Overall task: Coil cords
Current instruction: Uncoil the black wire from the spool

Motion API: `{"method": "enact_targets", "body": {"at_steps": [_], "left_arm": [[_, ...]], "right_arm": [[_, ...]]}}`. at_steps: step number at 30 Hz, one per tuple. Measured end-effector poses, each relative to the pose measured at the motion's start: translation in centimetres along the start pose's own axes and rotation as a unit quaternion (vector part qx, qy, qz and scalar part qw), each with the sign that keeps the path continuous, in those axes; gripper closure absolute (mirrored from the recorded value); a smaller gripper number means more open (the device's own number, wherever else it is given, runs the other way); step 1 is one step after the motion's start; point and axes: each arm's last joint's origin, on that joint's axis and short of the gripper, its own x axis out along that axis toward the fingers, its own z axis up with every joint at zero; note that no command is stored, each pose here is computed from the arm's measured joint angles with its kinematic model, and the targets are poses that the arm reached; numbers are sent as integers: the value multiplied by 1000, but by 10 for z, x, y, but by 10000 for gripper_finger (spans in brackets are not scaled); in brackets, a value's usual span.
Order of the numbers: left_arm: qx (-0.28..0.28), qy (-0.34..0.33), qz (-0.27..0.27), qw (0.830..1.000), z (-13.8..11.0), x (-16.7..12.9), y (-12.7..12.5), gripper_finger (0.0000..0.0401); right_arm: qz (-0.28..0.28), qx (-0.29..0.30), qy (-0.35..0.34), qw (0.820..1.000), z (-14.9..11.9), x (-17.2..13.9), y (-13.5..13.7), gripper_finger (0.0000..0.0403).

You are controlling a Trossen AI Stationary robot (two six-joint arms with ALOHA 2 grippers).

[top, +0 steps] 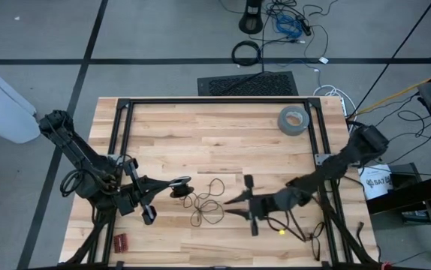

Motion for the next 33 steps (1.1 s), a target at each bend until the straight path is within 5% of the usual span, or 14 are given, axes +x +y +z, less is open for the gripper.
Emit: {"method": "enact_targets", "body": {"at_steps": [9,20,33], "left_arm": [[0,-1,-1,1000,0,0,0,401],[0,-1,-1,1000,0,0,0,401],[0,-1,-1,1000,0,0,0,401]], "right_arm": [[0,13,-80,997,6,34,-28,316],[6,6,-103,995,14,88,-27,314],[-29,27,-92,995,13,112,-29,241]]}}
